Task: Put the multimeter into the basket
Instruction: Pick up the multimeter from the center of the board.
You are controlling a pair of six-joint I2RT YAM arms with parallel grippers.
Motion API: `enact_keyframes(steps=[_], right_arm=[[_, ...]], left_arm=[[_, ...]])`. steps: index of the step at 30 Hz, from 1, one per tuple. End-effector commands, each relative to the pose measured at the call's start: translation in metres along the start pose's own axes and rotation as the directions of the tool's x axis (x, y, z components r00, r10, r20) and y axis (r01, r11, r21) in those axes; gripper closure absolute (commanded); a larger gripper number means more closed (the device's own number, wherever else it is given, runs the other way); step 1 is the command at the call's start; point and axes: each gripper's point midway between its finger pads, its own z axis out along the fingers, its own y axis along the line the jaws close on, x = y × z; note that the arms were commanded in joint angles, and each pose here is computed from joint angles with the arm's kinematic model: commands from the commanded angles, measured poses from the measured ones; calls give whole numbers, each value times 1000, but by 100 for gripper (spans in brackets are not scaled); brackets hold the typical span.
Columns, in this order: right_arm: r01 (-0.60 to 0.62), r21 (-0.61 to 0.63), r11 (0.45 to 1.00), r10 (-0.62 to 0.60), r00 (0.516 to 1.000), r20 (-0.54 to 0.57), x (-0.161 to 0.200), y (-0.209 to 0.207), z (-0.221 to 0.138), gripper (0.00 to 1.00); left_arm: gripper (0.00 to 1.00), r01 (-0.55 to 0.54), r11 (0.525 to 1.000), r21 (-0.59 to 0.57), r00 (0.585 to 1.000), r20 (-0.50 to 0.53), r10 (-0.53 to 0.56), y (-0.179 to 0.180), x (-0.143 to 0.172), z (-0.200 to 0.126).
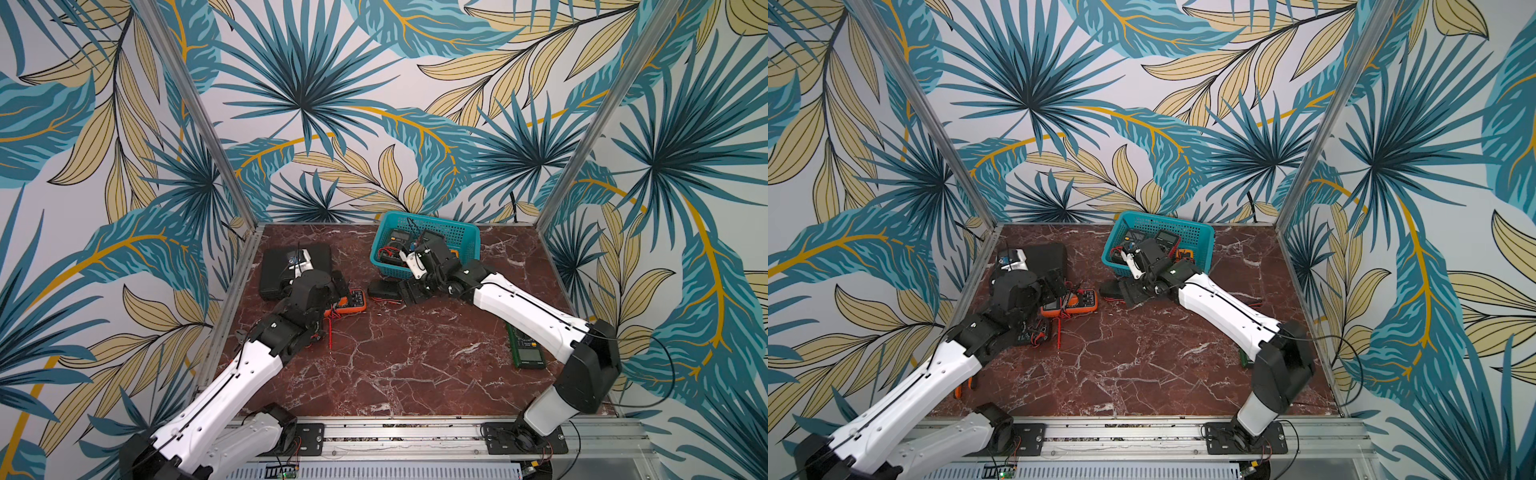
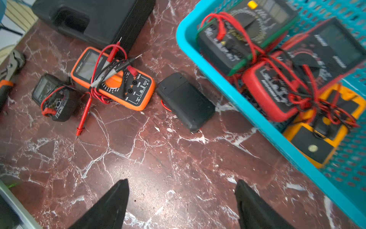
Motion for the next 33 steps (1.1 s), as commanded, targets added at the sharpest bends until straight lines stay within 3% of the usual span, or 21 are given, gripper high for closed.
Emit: enact_keyframes(steps=[1, 7, 11, 18, 22, 28, 33], right_arm=[[102, -7, 995, -103, 993, -59, 2, 15, 19, 13], [227, -72, 971, -233, 967, -103, -3, 54, 50, 14], [319, -194, 928, -340, 937, -85, 0, 112, 62, 15], [434, -311, 845, -458, 889, -3, -7, 183, 81, 17], [490, -339, 803, -509, 860, 38, -11, 212, 97, 18], [508, -369, 778, -515, 853, 89, -25, 238, 120, 19], [533, -387, 753, -530, 839, 125, -28, 256, 133, 17]], left_arm=[[0, 36, 985, -166, 999, -11, -38, 59, 24, -11], [0, 137, 954, -267, 990, 15, -138, 114, 44, -31], [0, 225, 901, -372, 974, 49, -223, 154, 52, -46], [0, 320, 849, -421, 945, 85, -314, 182, 54, -55], [0, 411, 793, -450, 909, 134, -395, 197, 55, -60], [0, 458, 799, -390, 887, 254, -385, 196, 32, -81], [0, 442, 813, -379, 894, 265, -362, 195, 26, -93]])
